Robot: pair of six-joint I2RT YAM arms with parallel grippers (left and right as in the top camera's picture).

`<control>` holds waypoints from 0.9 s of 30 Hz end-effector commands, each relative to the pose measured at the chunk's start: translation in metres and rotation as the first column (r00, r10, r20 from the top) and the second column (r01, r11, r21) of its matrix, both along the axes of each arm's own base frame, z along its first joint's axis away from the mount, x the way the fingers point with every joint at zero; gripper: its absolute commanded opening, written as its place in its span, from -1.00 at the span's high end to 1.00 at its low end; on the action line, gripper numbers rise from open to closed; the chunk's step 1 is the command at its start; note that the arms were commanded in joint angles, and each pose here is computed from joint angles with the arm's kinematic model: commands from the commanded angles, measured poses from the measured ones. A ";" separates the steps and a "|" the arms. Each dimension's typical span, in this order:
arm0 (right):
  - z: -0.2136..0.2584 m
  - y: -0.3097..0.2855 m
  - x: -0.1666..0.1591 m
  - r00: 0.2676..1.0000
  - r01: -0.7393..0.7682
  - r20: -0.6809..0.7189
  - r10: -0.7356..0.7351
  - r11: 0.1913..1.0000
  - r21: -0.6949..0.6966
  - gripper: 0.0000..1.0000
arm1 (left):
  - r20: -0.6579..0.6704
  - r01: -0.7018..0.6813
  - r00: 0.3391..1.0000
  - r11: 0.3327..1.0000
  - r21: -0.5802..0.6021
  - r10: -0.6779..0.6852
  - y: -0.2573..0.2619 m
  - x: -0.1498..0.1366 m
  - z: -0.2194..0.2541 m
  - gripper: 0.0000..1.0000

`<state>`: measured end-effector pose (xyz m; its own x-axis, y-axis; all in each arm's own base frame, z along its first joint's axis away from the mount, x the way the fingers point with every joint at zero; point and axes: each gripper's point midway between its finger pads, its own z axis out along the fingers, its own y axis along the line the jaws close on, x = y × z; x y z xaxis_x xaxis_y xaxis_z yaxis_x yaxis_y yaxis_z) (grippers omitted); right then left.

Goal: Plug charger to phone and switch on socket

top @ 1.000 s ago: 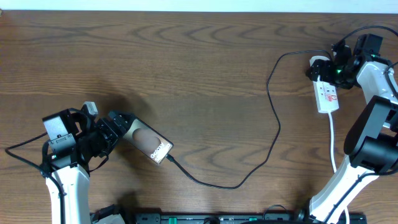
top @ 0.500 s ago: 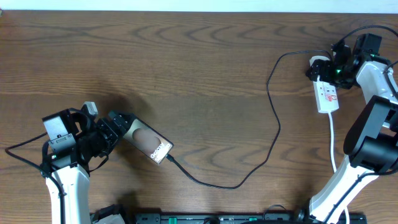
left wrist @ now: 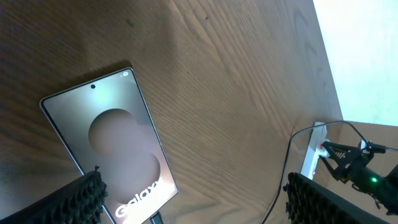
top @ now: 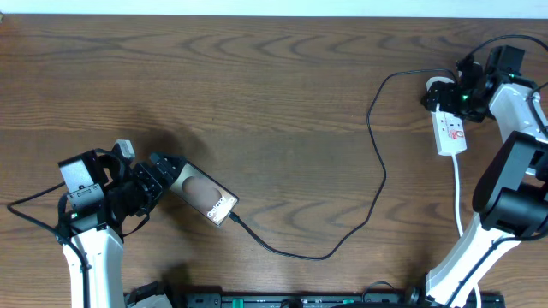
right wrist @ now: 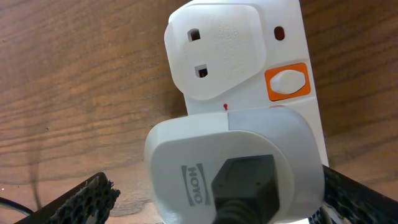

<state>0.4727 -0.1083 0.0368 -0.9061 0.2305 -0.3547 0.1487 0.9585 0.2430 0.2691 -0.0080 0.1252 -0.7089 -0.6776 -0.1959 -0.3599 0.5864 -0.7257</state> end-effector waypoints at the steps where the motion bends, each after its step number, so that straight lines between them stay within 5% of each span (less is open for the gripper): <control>1: -0.024 0.030 -0.016 0.994 0.009 -0.111 0.001 0.996 0.089 -0.86 | -0.003 0.002 1.000 1.000 0.018 -0.002 0.002 -0.001 -0.003 -0.81; 27: -0.014 0.016 -0.004 0.997 0.004 -0.075 -0.002 1.000 0.024 -0.87 | -0.021 -0.005 1.000 1.000 0.030 0.005 0.004 -0.004 -0.006 -0.80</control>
